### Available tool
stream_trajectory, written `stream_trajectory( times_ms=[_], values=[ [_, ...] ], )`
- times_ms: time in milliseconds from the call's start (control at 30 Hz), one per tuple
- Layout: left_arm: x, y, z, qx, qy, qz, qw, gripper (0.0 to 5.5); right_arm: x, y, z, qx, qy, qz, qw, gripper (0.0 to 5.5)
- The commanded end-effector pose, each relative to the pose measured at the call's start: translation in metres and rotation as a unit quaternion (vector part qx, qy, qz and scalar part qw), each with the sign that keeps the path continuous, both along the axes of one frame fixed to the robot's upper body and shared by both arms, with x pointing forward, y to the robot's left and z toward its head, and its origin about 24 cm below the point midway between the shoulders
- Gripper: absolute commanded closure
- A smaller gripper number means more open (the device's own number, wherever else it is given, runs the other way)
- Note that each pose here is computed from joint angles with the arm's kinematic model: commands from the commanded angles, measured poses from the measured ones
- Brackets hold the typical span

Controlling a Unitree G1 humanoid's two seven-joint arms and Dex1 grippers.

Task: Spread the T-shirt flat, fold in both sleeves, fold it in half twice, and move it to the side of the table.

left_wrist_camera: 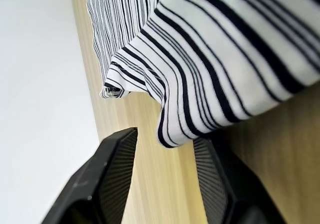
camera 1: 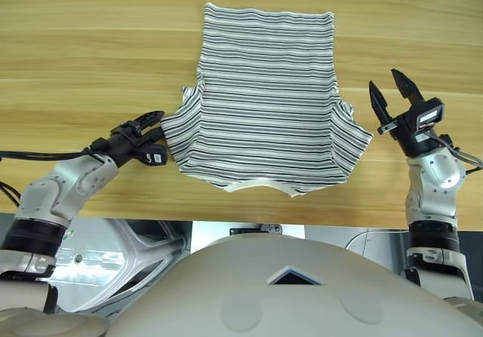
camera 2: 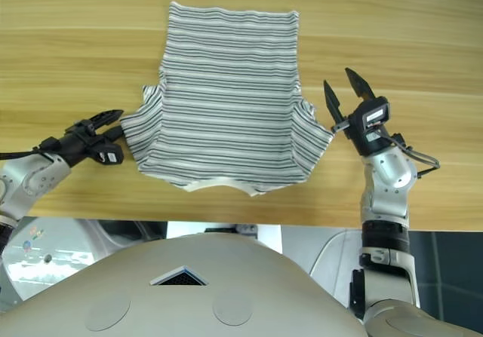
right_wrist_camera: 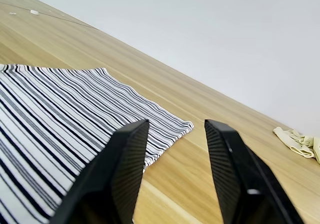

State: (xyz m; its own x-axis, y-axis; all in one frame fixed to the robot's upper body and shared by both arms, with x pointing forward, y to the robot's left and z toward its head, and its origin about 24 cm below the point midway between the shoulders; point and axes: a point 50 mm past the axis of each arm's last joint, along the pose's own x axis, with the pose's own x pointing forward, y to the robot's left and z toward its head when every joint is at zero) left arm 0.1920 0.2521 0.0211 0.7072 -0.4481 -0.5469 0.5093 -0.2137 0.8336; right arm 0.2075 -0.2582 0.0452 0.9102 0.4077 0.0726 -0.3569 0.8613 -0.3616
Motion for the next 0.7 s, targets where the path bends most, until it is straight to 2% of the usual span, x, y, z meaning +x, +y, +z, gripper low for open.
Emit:
stream_trajectory(
  times_ms=[33,200,400,567,700],
  values=[
    [-0.018,-0.001,-0.027,0.034,0.076,-0.015,0.996,3.46,0.001,-0.002,0.004,0.0,-0.009,-0.003,1.0,3.45],
    [-0.018,-0.002,-0.03,0.033,0.081,-0.015,0.996,4.46,-0.001,-0.002,0.003,0.002,-0.008,-0.003,1.0,3.43],
    [-0.021,-0.004,-0.032,0.027,0.086,-0.018,0.996,5.27,-0.002,-0.005,0.003,0.007,-0.007,-0.008,1.0,3.43],
    [-0.022,-0.002,-0.03,-0.001,0.066,0.019,0.998,5.49,-0.005,-0.005,0.0,0.009,-0.003,-0.01,1.0,3.43],
    [-0.023,-0.004,-0.019,-0.075,0.018,0.075,0.994,5.49,-0.006,-0.005,-0.003,0.009,0.003,-0.011,1.0,3.43]
  ],
)
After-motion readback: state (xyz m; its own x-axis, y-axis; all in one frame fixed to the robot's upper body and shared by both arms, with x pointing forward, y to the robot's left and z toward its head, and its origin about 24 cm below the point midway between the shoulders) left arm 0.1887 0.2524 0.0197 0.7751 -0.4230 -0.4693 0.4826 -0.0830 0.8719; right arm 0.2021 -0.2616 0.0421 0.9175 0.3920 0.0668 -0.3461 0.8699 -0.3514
